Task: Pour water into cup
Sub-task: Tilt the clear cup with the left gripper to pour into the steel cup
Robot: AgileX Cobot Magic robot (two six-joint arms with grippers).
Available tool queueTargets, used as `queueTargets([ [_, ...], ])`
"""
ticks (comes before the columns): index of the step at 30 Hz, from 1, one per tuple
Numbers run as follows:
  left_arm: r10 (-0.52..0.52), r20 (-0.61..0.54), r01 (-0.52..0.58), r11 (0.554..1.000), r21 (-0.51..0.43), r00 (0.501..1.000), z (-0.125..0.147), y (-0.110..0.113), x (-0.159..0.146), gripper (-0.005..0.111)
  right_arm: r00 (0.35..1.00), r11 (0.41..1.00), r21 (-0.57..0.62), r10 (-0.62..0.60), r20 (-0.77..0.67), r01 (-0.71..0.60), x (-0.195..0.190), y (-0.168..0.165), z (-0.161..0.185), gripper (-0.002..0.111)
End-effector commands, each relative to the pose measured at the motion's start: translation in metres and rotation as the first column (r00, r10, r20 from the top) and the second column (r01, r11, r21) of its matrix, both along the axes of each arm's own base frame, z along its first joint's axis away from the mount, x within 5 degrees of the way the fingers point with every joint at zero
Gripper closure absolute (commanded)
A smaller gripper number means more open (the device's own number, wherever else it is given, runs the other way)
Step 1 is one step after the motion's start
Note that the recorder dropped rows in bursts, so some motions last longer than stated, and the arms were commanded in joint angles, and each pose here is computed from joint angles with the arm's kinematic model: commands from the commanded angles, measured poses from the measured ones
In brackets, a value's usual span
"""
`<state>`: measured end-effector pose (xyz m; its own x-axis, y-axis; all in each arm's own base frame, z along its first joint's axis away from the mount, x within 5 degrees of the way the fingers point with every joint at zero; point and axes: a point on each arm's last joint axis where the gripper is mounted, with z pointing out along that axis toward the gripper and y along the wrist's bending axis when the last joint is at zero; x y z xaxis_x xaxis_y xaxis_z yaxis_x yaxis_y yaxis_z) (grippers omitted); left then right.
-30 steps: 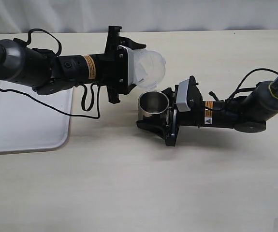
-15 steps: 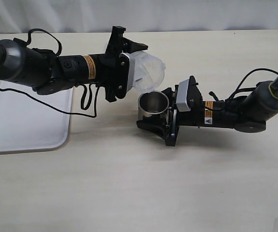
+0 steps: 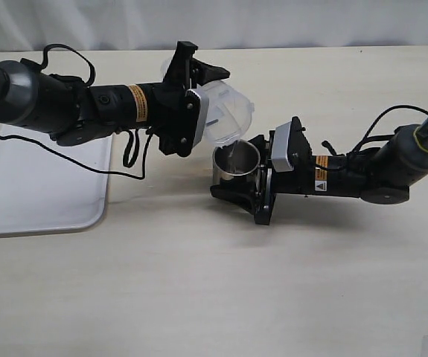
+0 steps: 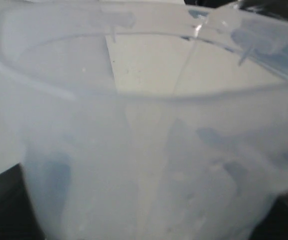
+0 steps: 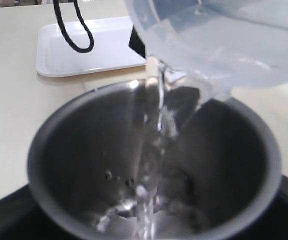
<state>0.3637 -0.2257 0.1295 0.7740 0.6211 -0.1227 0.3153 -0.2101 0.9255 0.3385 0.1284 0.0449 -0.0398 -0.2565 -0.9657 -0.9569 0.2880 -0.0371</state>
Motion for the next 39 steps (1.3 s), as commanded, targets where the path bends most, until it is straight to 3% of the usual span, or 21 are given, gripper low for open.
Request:
queueTargets([
  [1,-0.027,0.071,0.028,1.0,-0.008,0.997,0.0083,-0.0028,0.0014,0.107,1.0,1.0,0.025,0.006,0.012,-0.007,0.0006,0.0012,0.0036,0.104],
  [19,-0.067,0.157,0.064,0.998,0.024,0.985,0.0107,-0.0039,0.0011,0.107,1.0,1.0,0.025,0.006,0.012,-0.007,0.0006,0.0012,0.0036,0.104],
  [28,-0.116,0.249,0.094,0.991,0.097,0.962,0.0111,-0.004,0.0011,0.107,1.0,1.0,0.025,0.006,0.012,-0.007,0.0006,0.0012,0.0036,0.104],
  [39,-0.131,0.279,0.111,0.99,0.086,0.951,0.0136,-0.0054,0.0004,0.107,1.0,1.0,0.024,0.01,0.012,-0.01,0.0003,0.0013,0.0036,0.104],
])
